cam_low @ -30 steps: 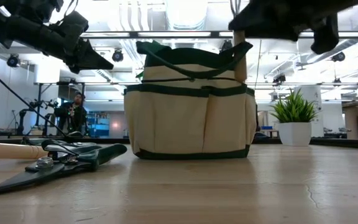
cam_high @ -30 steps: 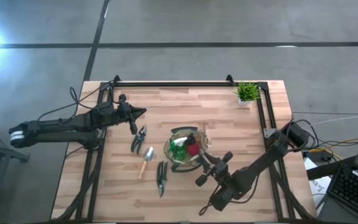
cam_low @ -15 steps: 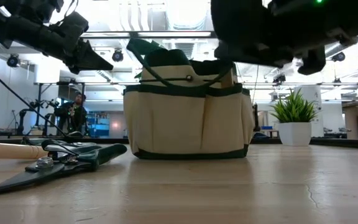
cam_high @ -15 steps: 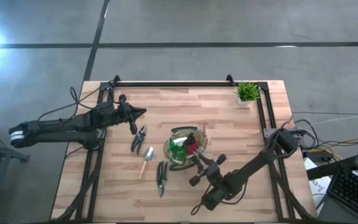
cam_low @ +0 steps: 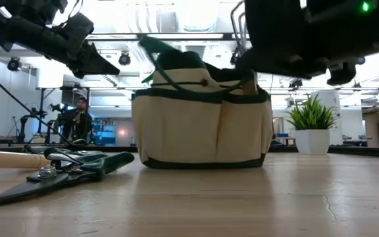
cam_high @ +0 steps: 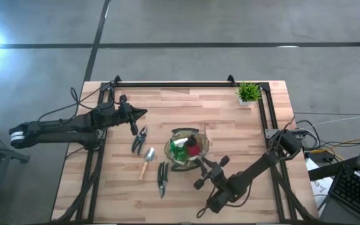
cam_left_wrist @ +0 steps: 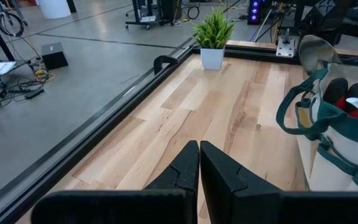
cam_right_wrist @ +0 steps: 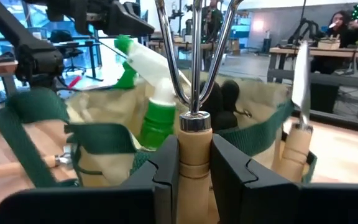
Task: Pick & Place Garden tools in Gardening bag
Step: Put the brown hand rake into the white gardening bag
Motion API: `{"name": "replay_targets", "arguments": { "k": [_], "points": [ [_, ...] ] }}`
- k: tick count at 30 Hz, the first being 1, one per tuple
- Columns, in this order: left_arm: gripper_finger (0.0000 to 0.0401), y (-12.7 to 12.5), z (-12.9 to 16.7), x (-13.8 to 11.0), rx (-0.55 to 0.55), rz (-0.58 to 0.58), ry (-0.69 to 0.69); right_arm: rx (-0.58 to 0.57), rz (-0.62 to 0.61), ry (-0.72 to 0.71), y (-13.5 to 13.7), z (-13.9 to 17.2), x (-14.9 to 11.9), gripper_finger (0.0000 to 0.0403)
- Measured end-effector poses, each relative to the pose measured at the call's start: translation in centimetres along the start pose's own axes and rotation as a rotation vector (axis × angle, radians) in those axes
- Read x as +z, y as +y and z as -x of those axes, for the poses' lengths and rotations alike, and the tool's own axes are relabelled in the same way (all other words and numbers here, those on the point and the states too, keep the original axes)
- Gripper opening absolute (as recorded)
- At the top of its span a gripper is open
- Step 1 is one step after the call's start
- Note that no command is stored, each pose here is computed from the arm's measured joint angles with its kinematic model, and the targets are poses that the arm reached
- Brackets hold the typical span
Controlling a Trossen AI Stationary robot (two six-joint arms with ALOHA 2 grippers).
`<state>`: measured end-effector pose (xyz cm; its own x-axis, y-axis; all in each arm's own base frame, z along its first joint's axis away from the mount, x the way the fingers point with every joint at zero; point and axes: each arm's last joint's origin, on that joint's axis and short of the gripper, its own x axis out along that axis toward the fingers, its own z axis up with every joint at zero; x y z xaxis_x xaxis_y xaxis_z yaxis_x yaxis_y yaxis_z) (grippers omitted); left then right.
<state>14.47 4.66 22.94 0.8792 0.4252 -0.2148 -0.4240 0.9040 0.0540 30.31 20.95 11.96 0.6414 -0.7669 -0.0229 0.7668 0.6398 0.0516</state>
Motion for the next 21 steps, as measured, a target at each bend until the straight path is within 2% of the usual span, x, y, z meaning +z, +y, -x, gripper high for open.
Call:
{"name": "replay_targets", "arguments": {
  "k": [5,21],
  "points": [
    [0.002,0.0,0.0,0.0,0.0,0.0,0.0,-0.006,-0.041,-0.006,-0.8,-0.1,-0.7,0.005],
    [0.0019,0.0,0.0,0.0,-0.001,0.0,0.0,-0.004,-0.024,0.066,-1.4,-1.1,-1.3,0.005]
  ]
}}
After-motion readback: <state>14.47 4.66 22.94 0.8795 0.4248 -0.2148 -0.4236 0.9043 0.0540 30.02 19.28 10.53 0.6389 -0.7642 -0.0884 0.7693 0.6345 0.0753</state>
